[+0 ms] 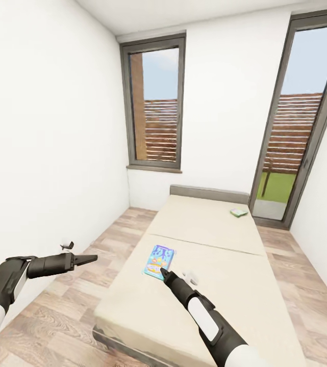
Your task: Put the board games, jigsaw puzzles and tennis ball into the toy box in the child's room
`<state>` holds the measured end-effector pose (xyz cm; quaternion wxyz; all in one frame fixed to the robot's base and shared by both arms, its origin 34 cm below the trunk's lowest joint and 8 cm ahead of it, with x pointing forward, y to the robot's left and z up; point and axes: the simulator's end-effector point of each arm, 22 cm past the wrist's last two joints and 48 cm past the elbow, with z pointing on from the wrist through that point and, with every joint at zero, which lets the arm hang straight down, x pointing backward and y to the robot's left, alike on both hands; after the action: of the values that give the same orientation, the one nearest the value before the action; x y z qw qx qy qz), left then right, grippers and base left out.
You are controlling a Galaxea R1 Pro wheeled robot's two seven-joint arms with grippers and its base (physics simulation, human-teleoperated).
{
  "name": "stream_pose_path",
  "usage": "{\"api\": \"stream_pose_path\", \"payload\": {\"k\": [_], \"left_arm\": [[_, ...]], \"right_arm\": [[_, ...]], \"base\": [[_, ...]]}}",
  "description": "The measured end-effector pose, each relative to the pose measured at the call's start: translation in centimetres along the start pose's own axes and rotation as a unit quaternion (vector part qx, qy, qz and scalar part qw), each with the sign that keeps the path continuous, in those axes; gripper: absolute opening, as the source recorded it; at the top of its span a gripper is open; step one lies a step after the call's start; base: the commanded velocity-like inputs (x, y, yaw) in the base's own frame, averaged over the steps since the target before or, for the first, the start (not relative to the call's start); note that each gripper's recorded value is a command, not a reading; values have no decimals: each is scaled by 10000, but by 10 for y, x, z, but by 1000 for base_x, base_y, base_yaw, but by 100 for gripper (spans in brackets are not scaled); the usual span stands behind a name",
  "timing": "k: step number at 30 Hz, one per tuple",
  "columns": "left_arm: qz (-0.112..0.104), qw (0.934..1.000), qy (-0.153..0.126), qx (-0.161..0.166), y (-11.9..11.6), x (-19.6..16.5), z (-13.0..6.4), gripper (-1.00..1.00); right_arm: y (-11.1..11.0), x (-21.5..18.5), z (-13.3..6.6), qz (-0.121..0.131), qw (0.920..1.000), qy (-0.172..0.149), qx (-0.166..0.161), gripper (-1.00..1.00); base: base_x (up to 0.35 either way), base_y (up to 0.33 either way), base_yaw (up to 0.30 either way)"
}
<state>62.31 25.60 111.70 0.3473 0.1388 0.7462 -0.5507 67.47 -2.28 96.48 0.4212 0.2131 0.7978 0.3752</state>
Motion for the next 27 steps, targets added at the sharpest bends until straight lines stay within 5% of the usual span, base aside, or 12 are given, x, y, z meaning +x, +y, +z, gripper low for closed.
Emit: {"api": "stream_pose_path", "payload": {"k": [15,27], "left_arm": [[-43,10000,14,-6,4,2,1,100],[-74,10000,28,-12,8,4,2,100]], "right_arm": [[-4,3,2,-16,10000,28,35,-100],[-8,5,3,-27,10000,50,63,-100]], "base": [[-14,0,277],[-164,-4,276]]}}
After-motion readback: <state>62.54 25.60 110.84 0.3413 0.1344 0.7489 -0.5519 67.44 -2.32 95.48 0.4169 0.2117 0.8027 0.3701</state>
